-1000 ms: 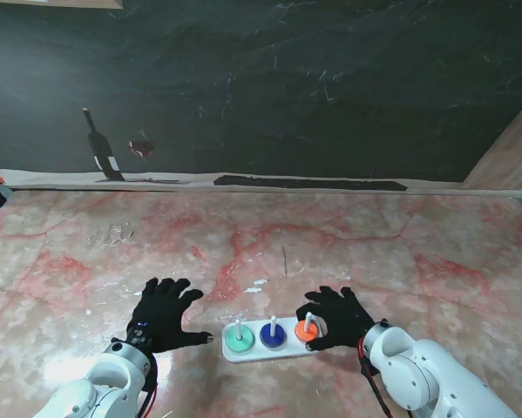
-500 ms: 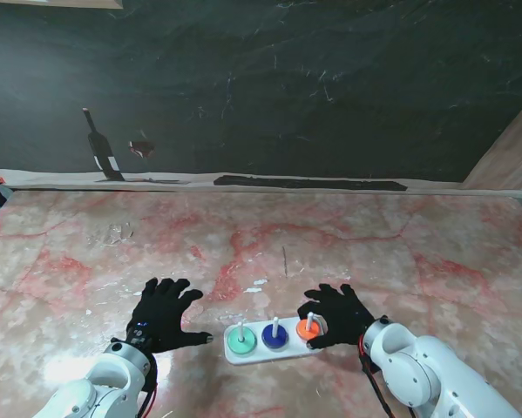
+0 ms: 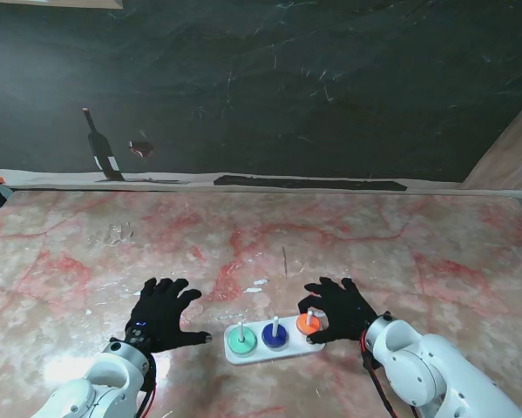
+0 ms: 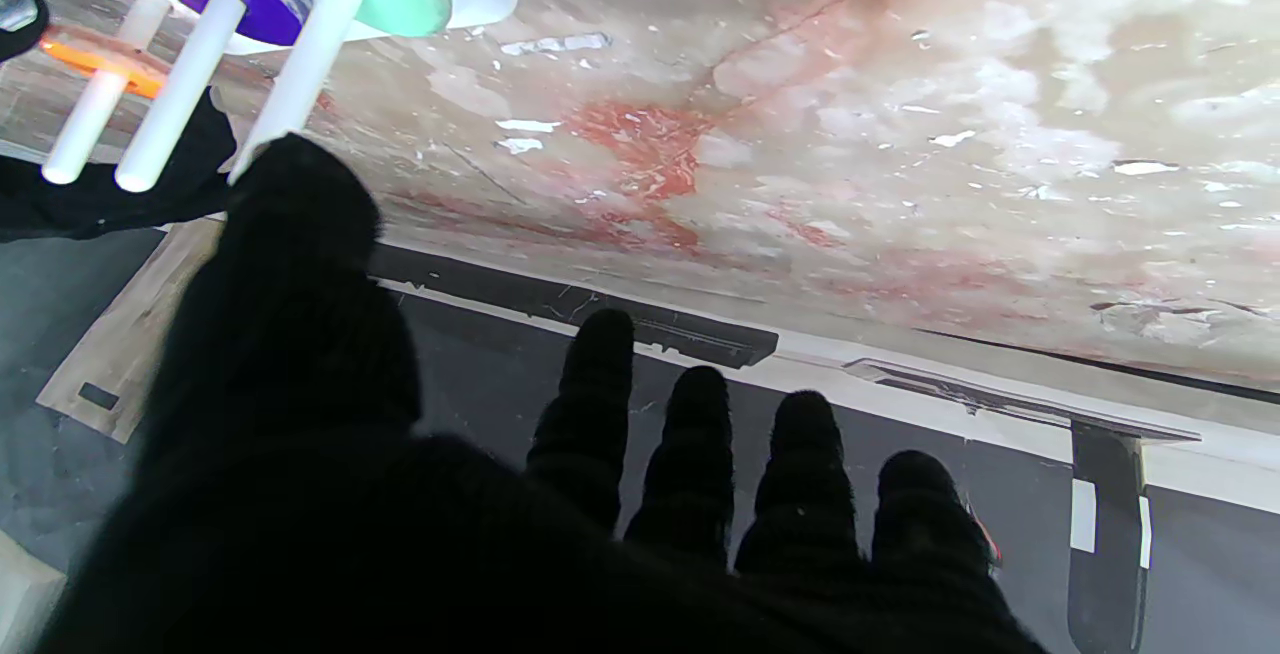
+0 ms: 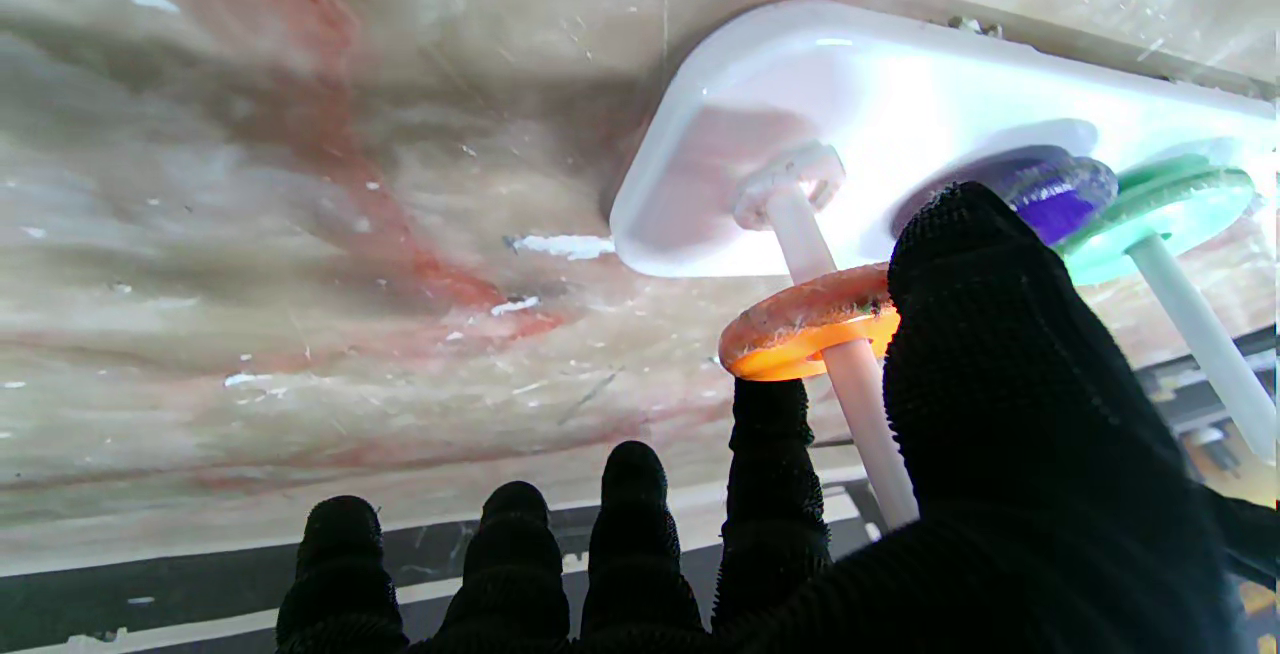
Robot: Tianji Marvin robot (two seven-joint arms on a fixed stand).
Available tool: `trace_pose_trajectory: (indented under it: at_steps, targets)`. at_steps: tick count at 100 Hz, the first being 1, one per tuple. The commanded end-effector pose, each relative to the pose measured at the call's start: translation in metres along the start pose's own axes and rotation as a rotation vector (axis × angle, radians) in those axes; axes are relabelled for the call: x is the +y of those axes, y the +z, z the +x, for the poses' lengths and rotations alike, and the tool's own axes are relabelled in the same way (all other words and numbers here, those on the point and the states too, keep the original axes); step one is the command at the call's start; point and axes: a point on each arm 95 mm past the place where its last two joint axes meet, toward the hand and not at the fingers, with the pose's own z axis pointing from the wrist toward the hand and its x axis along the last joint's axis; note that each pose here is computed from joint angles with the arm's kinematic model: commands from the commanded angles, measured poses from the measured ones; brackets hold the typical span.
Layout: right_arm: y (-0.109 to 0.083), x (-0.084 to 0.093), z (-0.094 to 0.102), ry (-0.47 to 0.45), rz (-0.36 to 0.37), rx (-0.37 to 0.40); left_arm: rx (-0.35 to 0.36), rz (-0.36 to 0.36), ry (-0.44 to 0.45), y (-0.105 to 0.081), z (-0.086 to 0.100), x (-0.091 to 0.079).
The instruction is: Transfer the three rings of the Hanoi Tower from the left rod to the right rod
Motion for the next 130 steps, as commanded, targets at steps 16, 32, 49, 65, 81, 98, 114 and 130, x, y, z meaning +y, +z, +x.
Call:
trace_pose_trajectory:
  at_steps: [16, 32, 49, 65, 81, 98, 114, 130]
  targets:
    - [-0.007, 0.014, 0.008, -0.017, -0.013, 0.015, 0.002, -0.004, -0.006, -0.002, 0.001, 0.000]
    - [-0.012, 0.026, 0.011, -0.030, -0.021, 0.019, 0.003, -0.004, -0.008, -0.002, 0.001, 0.000]
    - [-0.017, 0.036, 0.015, -0.051, -0.026, 0.025, 0.001, -0.002, -0.009, -0.002, 0.000, 0.000]
    - [-0.020, 0.046, 0.018, -0.062, -0.030, 0.030, 0.004, -0.001, -0.009, -0.002, 0.001, 0.000]
    - [-0.024, 0.055, 0.019, -0.077, -0.036, 0.030, 0.005, -0.002, -0.009, -0.002, 0.001, 0.001]
    - [-0.026, 0.062, 0.022, -0.085, -0.040, 0.040, 0.006, -0.002, -0.009, -0.002, 0.001, 0.001]
    - [-0.025, 0.067, 0.029, -0.090, -0.047, 0.063, 0.007, -0.001, -0.009, -0.002, 0.001, 0.001]
    - [-0.022, 0.071, 0.037, -0.094, -0.056, 0.095, 0.006, 0.000, -0.009, -0.003, 0.001, 0.001]
